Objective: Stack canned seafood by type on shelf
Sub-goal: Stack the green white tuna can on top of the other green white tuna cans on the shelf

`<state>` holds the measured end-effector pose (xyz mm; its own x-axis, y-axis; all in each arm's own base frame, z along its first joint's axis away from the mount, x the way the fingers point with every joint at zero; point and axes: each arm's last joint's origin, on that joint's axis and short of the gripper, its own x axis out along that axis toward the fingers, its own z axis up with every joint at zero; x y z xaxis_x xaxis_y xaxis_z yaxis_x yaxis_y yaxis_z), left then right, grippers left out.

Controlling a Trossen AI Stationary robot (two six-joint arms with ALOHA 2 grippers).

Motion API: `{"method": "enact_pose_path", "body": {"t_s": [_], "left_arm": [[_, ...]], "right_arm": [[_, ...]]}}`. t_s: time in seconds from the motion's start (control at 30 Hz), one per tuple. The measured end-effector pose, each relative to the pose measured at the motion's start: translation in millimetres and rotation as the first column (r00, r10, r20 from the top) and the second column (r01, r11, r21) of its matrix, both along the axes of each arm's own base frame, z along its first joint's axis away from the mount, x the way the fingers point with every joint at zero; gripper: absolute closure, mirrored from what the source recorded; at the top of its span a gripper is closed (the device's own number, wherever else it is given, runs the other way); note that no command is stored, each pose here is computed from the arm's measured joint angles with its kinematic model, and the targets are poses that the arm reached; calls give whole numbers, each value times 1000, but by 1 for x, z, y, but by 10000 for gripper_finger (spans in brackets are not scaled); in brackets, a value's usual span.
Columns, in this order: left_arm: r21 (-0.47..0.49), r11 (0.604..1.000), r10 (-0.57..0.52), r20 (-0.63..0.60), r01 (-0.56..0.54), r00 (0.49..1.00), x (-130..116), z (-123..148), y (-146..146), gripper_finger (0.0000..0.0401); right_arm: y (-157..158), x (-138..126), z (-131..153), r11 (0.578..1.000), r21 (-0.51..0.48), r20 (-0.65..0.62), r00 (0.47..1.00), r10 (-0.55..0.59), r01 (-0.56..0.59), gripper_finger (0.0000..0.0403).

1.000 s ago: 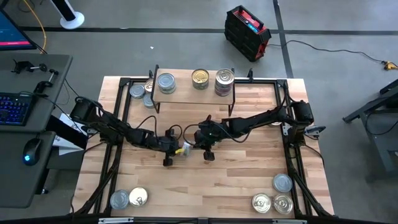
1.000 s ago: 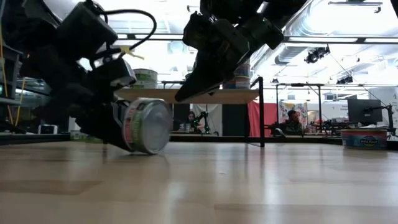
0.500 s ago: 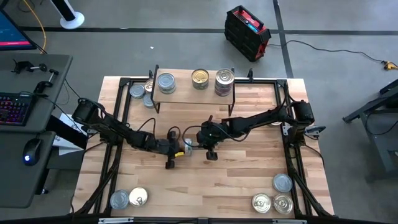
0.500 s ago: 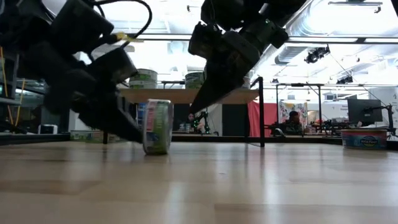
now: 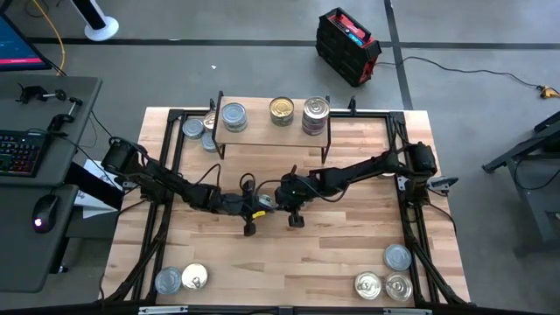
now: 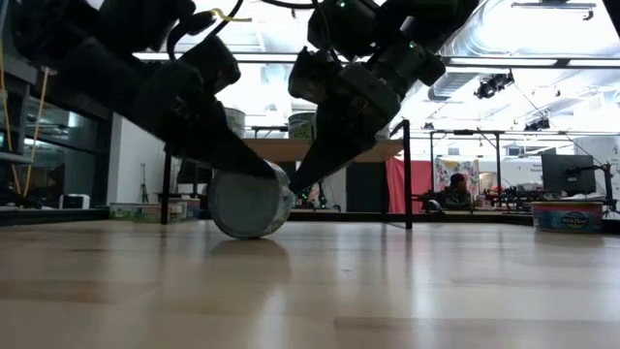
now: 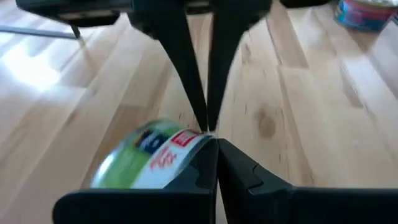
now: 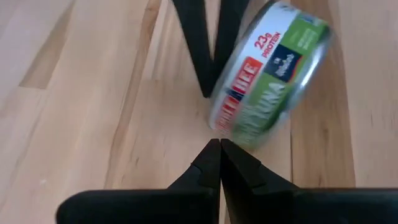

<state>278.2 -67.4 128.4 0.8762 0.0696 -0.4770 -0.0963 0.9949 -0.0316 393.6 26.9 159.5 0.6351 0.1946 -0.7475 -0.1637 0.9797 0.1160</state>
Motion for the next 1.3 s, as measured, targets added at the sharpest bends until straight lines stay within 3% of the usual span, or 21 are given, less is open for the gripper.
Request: {"method": "enact_pose_path", "body": {"t_s": [0.23,0.33,0.5,0.63,0.77,0.97,1.13,1.3], "left_arm": [[-6,1000,-2,18,2,1000,4,5,-1,401],[-34,998,-50,17,51,999,2,10,-2,401],[-59,994,-92,26,93,995,-17,47,2,401],[-71,997,-19,2,19,1000,-40,74,17,390],[-69,997,17,-107,-24,994,-54,75,34,340],[-120,992,-42,-112,29,993,-46,70,48,219],[-112,992,-74,-185,54,980,-34,63,52,127],[-41,992,-129,-229,123,965,-16,58,50,80]], "right_arm": [[0,-6,1,1000,-16,-46,999,16,-17,403],[-2,-13,5,1000,-22,-104,994,19,-22,403],[-4,-35,26,999,-34,-202,979,29,-37,403],[-6,-52,44,997,-69,-256,967,3,-21,403],[-7,-69,55,995,-94,-331,943,-46,16,403],[-9,-99,66,991,-109,-460,880,-118,76,403],[-2,-136,67,979,-69,-455,868,-200,190,403],[9,-172,58,940,13,-400,863,-308,341,403]]}}
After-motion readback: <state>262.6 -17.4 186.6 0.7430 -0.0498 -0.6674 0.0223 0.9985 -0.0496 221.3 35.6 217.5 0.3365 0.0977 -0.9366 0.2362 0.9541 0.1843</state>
